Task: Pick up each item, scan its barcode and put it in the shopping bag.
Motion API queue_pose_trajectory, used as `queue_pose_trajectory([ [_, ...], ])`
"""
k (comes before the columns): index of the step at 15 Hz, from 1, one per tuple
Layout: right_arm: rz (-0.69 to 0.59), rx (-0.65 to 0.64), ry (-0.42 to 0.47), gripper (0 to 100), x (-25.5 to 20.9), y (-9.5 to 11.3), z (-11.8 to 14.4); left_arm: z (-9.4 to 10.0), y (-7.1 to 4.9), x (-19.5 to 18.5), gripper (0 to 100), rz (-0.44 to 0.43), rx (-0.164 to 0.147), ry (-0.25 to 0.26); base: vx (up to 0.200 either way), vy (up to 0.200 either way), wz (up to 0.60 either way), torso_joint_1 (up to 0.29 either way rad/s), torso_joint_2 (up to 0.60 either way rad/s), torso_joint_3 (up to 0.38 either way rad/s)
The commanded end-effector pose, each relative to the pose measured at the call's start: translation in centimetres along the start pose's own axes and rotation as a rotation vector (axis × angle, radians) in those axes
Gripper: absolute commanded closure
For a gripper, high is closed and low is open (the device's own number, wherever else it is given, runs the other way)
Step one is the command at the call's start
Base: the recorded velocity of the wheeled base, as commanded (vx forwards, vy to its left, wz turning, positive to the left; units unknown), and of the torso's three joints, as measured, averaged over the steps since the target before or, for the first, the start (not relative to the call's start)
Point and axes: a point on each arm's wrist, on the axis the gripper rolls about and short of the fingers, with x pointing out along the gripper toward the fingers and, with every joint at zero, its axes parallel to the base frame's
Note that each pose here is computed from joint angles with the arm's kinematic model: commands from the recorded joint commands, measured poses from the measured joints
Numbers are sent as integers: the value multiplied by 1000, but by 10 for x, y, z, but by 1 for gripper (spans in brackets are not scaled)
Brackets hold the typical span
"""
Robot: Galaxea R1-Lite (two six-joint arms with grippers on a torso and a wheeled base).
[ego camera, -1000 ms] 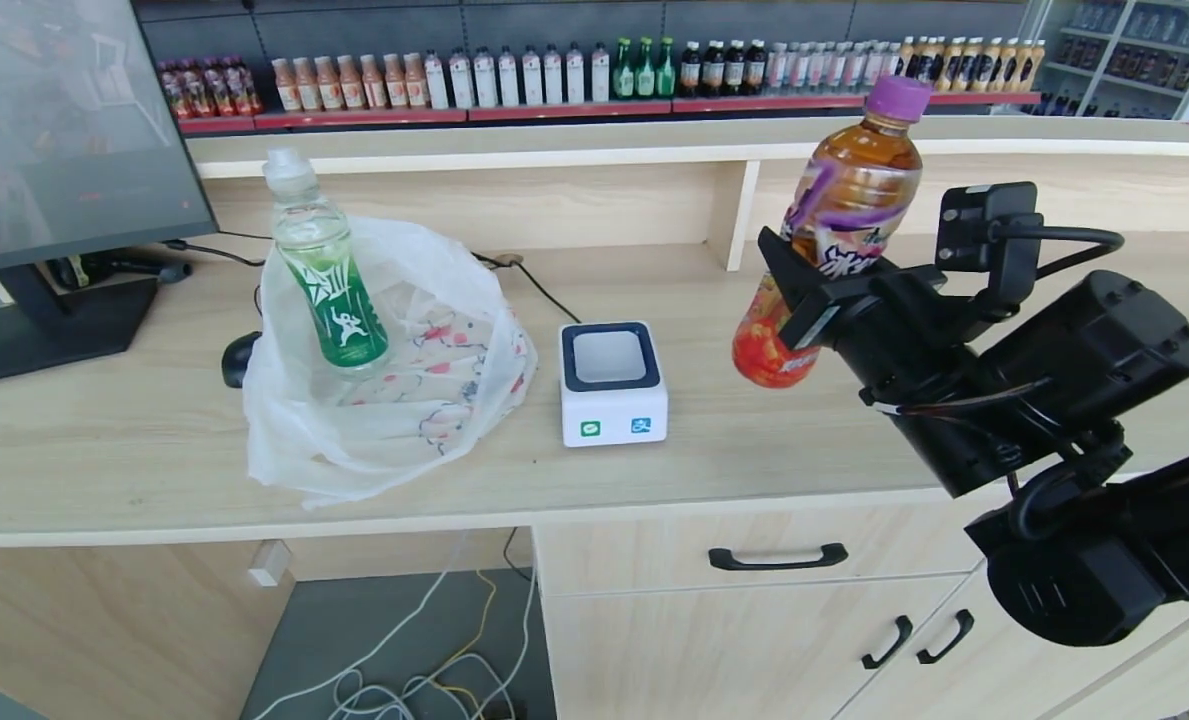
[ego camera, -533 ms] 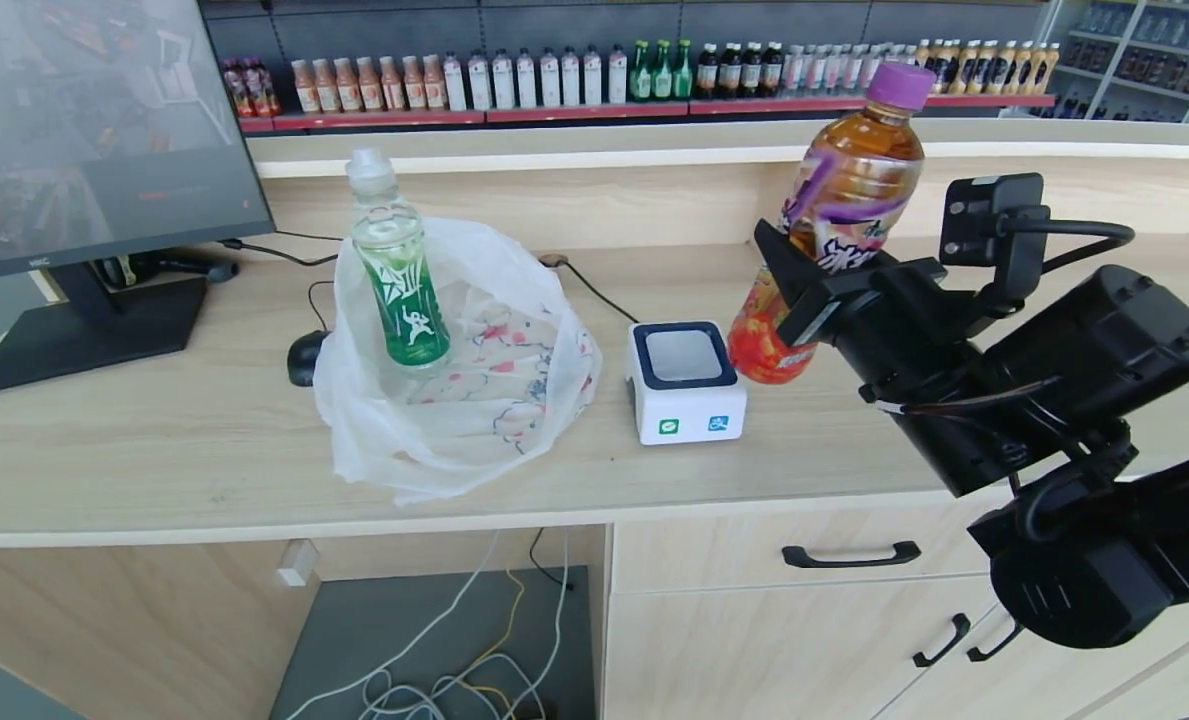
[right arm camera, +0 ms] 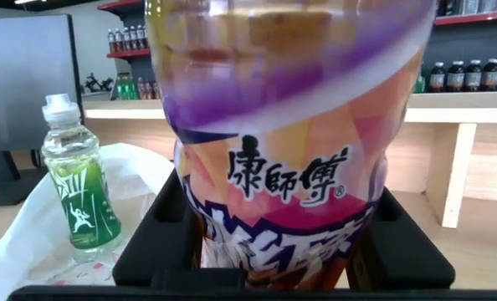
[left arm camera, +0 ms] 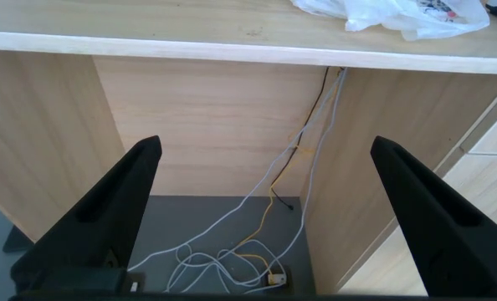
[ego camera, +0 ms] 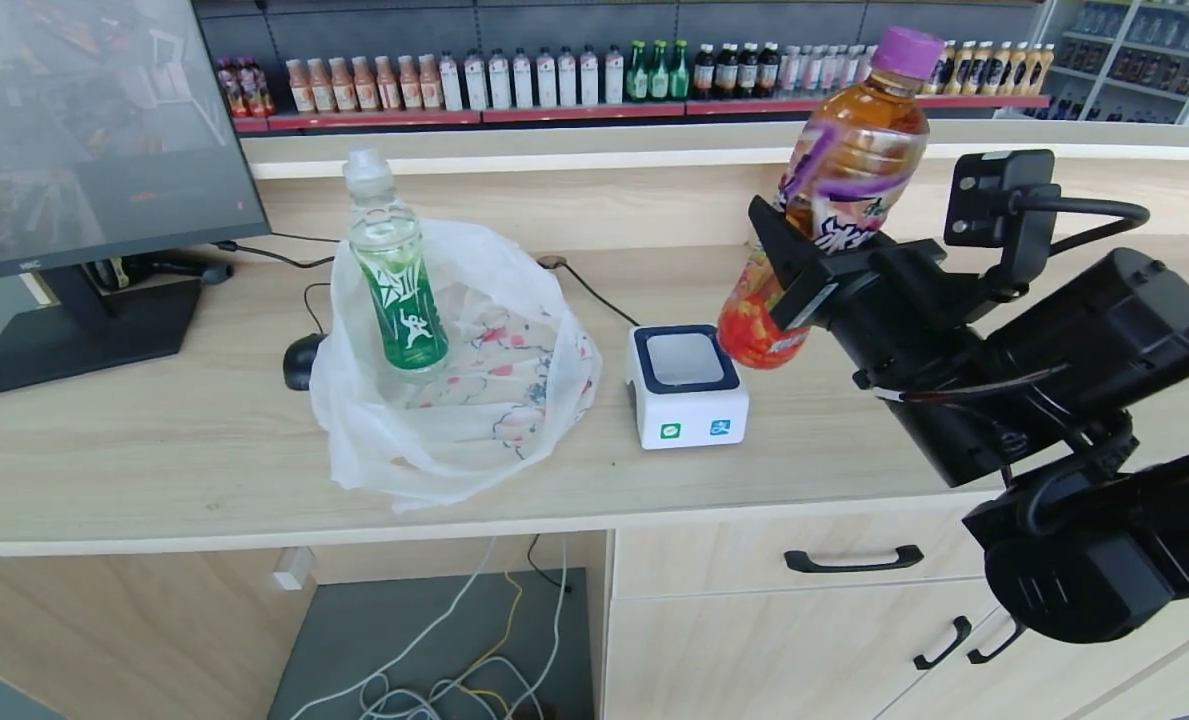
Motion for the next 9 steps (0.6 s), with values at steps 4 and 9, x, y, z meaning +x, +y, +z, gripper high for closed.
queue_pose_trajectory([
  [4, 7, 98, 7, 100, 16, 6, -10, 0, 0, 0, 0, 0, 0, -1, 0, 0, 0, 0, 0, 0],
  [9, 25, 242, 5, 100, 42, 18, -15, 0, 0, 0, 0, 1, 0, -1, 0, 0, 0, 0, 0, 0],
])
